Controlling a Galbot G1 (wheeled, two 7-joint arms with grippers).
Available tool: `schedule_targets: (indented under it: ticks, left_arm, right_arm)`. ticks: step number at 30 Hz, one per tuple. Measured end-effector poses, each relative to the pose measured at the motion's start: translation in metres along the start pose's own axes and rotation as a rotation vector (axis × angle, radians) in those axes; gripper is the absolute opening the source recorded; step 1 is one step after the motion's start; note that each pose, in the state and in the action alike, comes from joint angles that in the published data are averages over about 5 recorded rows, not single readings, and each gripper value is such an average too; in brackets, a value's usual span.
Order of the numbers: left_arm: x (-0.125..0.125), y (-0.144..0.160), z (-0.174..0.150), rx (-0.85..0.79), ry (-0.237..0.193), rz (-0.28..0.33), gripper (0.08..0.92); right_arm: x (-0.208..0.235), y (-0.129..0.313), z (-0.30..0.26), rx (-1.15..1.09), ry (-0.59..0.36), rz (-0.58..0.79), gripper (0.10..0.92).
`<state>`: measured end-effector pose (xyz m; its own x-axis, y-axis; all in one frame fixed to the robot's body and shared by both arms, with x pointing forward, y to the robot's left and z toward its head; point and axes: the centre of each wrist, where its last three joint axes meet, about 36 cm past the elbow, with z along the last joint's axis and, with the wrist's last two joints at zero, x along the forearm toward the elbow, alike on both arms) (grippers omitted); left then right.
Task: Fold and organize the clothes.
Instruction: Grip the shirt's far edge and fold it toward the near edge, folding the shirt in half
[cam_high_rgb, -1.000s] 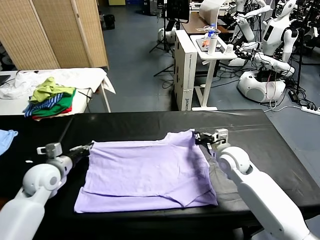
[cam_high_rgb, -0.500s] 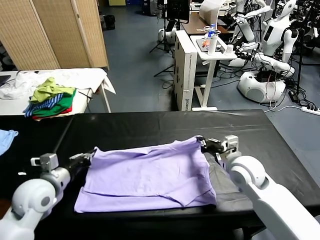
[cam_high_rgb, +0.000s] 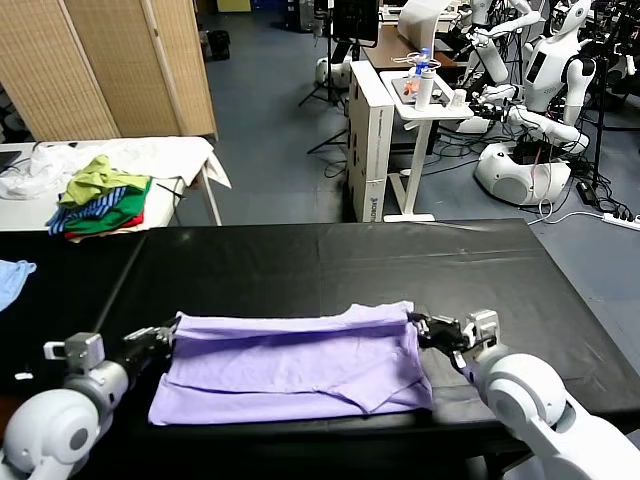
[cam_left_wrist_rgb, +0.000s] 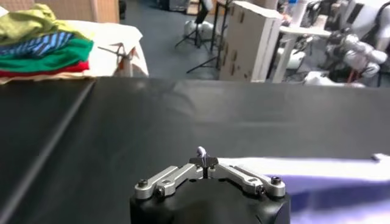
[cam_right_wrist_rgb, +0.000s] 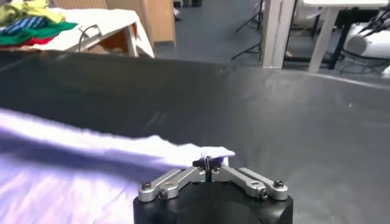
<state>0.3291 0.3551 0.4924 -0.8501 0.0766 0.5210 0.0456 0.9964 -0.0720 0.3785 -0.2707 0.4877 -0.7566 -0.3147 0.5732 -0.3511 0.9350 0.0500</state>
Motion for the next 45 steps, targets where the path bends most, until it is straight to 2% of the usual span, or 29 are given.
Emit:
schedule_targets:
  ticks: [19, 39, 42, 45]
  left_arm:
    - [0.013, -0.002, 0.025, -0.021, 0.066, -0.037, 0.146]
    - [0.030, -0.009, 0.056, -0.038, 0.126, -0.084, 0.146]
    - [0.034, -0.013, 0.060, -0.044, 0.140, -0.095, 0.148]
    - [0.037, -0.016, 0.062, -0.054, 0.153, -0.105, 0.222]
  right_arm:
    - [0.015, 0.013, 0.008, 0.032, 0.043, -0.038, 0.152]
    - [0.010, 0.014, 0.015, 0.058, 0.106, -0.047, 0.152]
    - [0.012, 0.016, 0.013, 0.066, 0.113, -0.056, 0.180]
    - [0.016, 0.016, 0.011, 0.073, 0.111, -0.062, 0.311]
